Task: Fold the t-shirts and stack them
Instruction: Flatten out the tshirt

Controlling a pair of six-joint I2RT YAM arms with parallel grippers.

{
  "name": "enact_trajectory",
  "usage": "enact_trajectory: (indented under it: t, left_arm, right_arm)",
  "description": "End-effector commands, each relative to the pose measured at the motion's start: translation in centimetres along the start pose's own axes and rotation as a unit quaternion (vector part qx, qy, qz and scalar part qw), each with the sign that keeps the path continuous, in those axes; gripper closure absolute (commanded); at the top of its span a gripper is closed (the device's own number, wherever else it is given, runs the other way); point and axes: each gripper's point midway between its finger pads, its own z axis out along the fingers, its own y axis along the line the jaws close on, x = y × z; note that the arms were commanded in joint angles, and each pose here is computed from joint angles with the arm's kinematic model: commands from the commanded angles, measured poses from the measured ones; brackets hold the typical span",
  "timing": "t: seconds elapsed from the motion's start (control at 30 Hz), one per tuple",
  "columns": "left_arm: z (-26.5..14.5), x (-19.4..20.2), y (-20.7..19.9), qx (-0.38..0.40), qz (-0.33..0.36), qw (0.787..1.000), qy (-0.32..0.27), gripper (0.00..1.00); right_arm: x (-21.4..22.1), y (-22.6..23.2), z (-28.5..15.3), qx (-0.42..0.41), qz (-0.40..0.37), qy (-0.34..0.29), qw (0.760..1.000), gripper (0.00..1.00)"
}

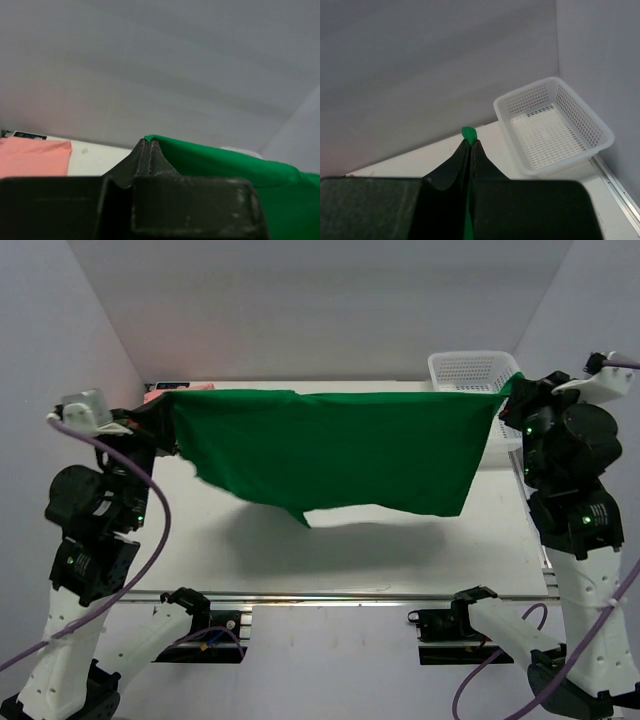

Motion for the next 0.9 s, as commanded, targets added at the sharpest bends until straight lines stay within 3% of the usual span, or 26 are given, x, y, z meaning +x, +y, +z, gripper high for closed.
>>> enact_trajectory:
  t: [0.0, 0.67, 0.87]
  left_arm:
    - [-1.5, -3.7, 2.5, -0.07, -0.023, 0.996, -0.042, 1.0]
    - [-8.4, -11.7, -1.4, 0.069, -0.045, 0.992, -0.1, 1.0]
    - [-9.0, -12.2, -2.3, 0.097, -0.043, 0.99, -0.097, 1.0]
  right_arm:
    - [-2.8, -1.8, -2.2, 0.035, -0.011, -0.026, 0.999, 1.0]
    - [-8.5, -0.2, -11.3, -0.092, 0.027, -0.084, 0.992, 1.0]
    - [-9.3, -0.1, -13.6, -0.116, 0.037, -0.1, 0.988, 1.0]
